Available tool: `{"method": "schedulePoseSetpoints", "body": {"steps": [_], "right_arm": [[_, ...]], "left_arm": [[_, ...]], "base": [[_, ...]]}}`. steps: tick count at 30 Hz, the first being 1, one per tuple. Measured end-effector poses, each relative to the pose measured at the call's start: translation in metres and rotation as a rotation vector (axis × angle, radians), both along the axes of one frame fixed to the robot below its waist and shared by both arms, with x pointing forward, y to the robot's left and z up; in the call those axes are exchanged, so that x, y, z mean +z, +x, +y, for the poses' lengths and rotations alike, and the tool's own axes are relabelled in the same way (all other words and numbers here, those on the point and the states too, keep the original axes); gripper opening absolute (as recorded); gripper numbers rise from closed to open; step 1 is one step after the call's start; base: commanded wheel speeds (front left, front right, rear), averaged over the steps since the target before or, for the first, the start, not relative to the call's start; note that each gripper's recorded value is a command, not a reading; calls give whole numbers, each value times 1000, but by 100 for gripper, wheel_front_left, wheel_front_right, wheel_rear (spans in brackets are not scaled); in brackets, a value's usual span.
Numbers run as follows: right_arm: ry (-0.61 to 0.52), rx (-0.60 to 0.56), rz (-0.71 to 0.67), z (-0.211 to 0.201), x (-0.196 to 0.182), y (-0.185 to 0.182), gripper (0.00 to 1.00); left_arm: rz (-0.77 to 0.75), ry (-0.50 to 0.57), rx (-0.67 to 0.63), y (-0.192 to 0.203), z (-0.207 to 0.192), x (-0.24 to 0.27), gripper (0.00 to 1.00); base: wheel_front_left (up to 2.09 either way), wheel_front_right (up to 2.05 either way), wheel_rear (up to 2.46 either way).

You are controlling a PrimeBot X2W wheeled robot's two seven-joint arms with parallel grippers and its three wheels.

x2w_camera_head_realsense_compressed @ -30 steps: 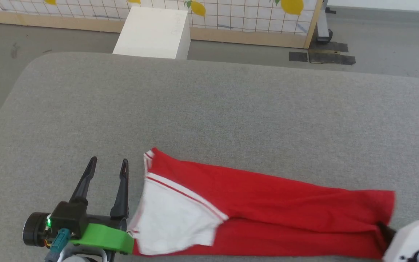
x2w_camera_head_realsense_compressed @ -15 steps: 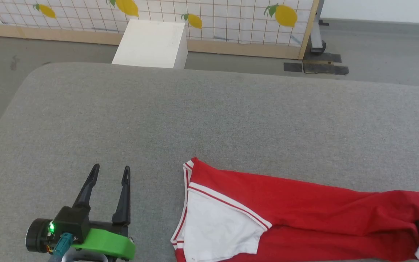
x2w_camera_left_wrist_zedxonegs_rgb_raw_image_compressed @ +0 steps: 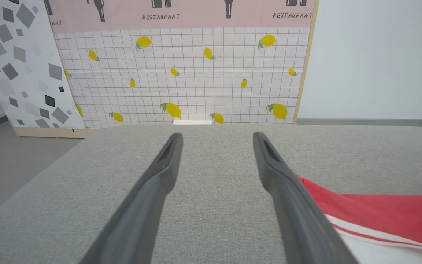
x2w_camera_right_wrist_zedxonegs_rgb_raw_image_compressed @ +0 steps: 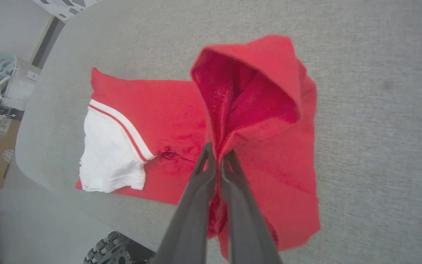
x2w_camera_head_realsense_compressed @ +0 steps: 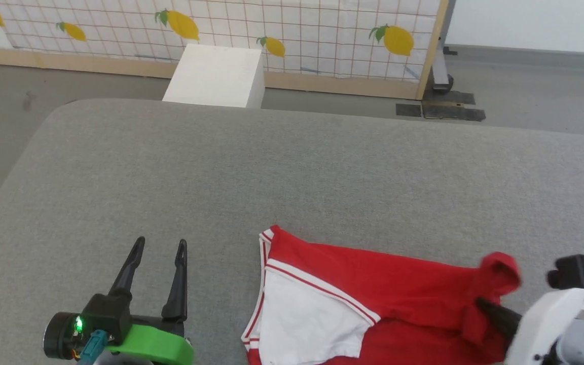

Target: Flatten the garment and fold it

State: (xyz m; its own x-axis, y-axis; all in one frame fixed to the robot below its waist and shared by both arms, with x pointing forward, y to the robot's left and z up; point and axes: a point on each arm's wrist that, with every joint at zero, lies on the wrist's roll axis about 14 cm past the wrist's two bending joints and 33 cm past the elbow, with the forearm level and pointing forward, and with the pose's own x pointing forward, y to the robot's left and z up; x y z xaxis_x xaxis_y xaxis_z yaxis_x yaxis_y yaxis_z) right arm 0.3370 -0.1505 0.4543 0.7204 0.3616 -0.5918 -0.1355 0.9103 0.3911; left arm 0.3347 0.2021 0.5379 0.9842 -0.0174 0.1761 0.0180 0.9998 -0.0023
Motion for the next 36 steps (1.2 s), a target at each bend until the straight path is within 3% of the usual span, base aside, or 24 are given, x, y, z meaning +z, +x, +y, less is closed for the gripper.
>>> {"method": "schedulePoseSetpoints", "body": {"steps": [14,28,29,30,36], "right_arm": [[334,362,72,143,21,-3,0],[321,501,135,217,-12,15,0],[305,503,132,219,-16,17,22],[294,510,133,222,-20,17,100],[349,547,162,239,-21,5,100]], "left_arm": [[21,-11,76,-17,19,-6,100],[70,-17,172,-35,42,-20,100],[74,-16,177,-35,44,-20,100],[77,-16,181,-36,45,-21,100],[83,-18,191,-36,47,-23,100]], "base": [[0,0,0],[0,0,0],[0,0,0],[0,0,0],[0,0,0]]}}
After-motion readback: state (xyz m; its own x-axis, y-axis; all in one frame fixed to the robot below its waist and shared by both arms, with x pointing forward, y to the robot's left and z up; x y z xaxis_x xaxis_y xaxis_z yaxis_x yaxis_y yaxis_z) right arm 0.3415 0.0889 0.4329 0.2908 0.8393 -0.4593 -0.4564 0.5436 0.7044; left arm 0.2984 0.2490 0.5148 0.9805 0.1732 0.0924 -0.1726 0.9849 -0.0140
